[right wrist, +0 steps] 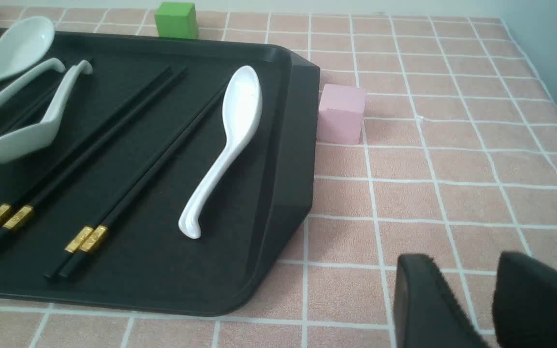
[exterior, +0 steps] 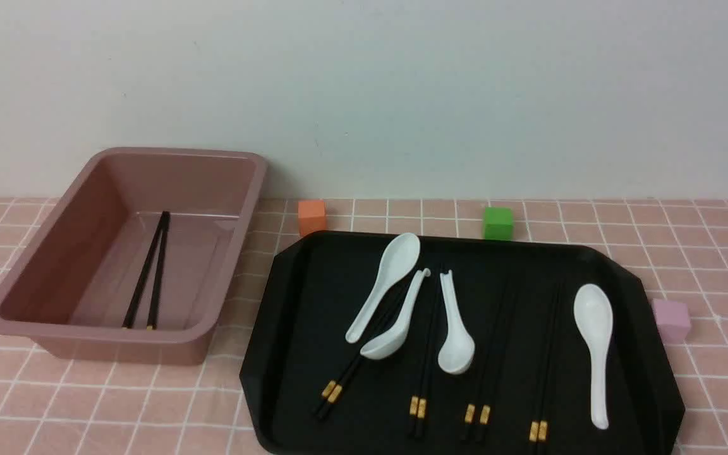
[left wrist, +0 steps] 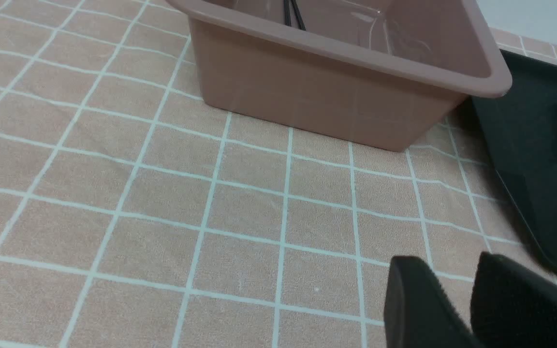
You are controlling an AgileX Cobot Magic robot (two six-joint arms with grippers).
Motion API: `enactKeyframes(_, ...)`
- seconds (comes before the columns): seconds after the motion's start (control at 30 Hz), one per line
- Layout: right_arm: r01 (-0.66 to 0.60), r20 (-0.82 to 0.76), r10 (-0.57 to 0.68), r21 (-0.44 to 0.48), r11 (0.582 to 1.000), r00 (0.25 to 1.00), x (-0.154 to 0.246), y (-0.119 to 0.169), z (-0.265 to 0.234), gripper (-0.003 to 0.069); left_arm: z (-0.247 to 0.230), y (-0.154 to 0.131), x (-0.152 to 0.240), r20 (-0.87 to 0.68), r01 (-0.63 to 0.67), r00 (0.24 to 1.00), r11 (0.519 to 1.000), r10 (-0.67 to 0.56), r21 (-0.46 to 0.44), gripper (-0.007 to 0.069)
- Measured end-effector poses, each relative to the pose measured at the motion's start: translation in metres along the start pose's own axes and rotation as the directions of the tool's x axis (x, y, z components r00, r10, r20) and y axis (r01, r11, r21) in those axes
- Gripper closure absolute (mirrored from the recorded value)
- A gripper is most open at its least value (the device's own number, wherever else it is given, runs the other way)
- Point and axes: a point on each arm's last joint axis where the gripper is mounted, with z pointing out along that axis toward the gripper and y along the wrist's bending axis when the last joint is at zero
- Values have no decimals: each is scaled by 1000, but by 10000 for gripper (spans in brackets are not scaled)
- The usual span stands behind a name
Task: On pink tablecloth take chopsticks from black tray and put them in box.
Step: 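Reach over to the black tray and grasp a pair of chopsticks with the left gripper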
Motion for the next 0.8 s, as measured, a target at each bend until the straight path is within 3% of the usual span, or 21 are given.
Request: enactKeyframes(0.8, 0, 0, 0, 0, 1000, 1000, 0, 0, 0, 419, 0, 0, 0, 0, 0, 1000, 1000, 0, 0, 401)
